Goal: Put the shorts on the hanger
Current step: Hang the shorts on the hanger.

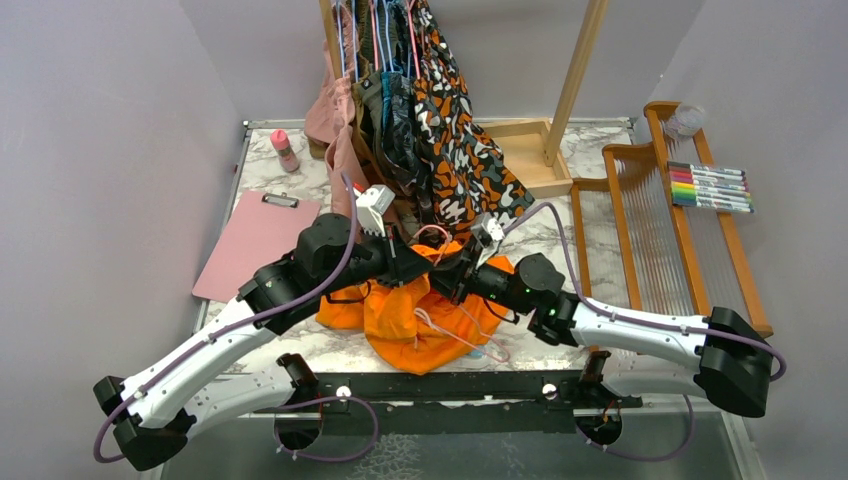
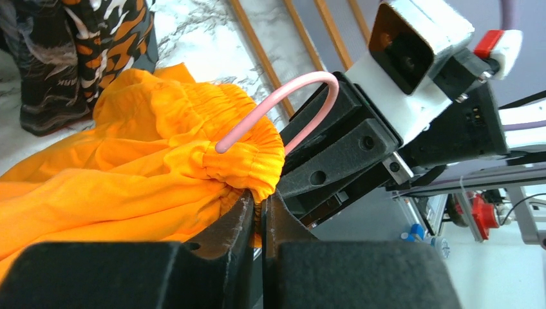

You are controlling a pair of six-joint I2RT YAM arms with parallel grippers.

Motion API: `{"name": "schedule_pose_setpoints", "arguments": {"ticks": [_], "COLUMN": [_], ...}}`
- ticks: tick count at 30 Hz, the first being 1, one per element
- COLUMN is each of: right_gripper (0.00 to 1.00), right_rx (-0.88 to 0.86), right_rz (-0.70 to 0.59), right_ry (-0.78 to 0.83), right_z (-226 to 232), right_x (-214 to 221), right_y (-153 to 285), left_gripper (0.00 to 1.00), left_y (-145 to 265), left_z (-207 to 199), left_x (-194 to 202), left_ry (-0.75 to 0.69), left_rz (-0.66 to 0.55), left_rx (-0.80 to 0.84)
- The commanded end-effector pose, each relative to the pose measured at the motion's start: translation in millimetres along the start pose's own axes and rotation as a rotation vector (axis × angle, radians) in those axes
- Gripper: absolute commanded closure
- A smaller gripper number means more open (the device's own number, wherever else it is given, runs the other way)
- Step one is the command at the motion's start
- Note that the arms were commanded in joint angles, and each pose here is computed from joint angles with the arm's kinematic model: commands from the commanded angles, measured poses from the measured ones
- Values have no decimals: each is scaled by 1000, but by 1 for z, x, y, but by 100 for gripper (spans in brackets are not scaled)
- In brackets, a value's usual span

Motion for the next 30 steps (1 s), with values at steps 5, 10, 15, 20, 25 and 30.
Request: {"name": "schedule_pose_setpoints", "arguments": {"ticks": [5, 10, 15, 20, 25, 30], "right_gripper": [99, 99, 99, 99, 99, 99], "right_rx": [-182, -215, -240, -265, -274, -265], "right_rz": [-287, -324, -355, -371, -387, -412], "right_ry": [-94, -128, -142, -160, -149, -138], "right_z": [44, 50, 54, 57, 60, 60], "right_x": [-75, -83, -88, -90, -96, -103], "right_y": [7, 10, 12, 13, 17, 24], "left_gripper": [75, 60, 46, 39, 33, 24], "left_y": [9, 13, 22, 30, 48, 78], "left_z": [-33, -42, -57, -68, -80, -88], "left_x": [-12, -15, -25, -33, -42, -56], "left_ry": [-4, -11, -24, -49, -106, -170], "left_rz": [-31, -35, -64, -83, -131, -243], "left_rx": [123, 159, 213, 248, 294, 330]}}
Point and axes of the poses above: each gripper's point midway between its finger pads, its own y axis back along the fingers, its own z axis along the line the jaws close on, x = y × z, the point moved 2 cm from there along y, back along the fingers, and after that the axes turned 2 degrees about y, right-handed, at the moved point
